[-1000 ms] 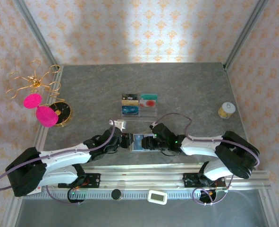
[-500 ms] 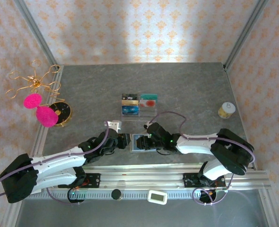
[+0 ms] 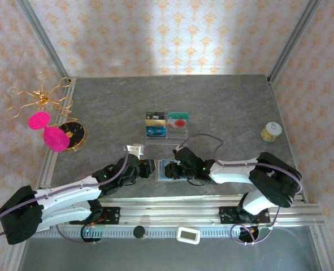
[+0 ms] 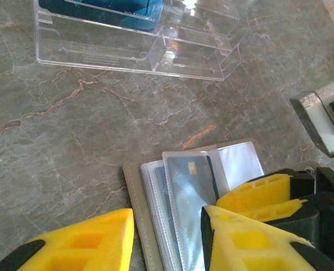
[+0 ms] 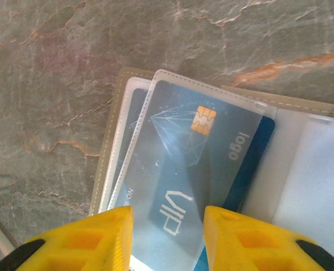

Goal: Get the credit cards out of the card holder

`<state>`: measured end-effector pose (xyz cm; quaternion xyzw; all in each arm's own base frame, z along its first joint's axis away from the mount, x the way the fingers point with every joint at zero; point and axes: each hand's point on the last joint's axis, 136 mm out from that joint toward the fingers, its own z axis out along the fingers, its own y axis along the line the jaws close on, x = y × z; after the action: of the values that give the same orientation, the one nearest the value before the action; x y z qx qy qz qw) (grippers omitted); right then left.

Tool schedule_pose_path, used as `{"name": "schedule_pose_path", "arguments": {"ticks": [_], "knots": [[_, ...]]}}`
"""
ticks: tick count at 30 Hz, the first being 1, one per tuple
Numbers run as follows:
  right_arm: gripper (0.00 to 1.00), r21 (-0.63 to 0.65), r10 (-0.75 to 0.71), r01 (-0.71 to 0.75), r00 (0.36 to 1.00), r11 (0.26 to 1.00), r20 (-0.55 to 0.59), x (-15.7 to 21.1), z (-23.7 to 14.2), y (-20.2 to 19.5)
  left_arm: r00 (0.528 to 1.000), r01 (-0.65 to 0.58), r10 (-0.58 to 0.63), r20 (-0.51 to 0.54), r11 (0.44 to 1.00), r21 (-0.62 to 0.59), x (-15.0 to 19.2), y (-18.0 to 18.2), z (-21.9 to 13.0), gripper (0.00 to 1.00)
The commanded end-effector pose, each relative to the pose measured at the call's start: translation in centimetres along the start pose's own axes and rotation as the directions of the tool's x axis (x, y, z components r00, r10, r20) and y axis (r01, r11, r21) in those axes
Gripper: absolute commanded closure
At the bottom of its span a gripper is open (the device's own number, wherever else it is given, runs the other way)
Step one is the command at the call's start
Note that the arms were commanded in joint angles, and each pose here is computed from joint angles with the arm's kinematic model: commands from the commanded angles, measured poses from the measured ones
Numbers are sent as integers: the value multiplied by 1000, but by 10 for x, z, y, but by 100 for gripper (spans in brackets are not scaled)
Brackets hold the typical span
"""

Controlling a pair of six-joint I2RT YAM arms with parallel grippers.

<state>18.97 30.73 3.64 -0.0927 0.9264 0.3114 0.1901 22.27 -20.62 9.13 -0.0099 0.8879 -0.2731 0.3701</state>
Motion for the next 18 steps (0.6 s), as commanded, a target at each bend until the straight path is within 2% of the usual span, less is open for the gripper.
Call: {"name": "schedule_pose_path", "arguments": {"ticks": [1,10,18], "knots": [[62,74,21,-23,999,997,35,-3,-5,-14,1000,0,0,4,1000,-29,1,7,-3,63],[57,79,18,-22,999,997,49,-2,-9,-14,1000,-3,4,8,1000,-17,-2,3,-3,63],[57,156,16,-28,997,987,79,-5,-15,-26,1000,-7,7,5,1000,-20,-1,3,-3,63]]}}
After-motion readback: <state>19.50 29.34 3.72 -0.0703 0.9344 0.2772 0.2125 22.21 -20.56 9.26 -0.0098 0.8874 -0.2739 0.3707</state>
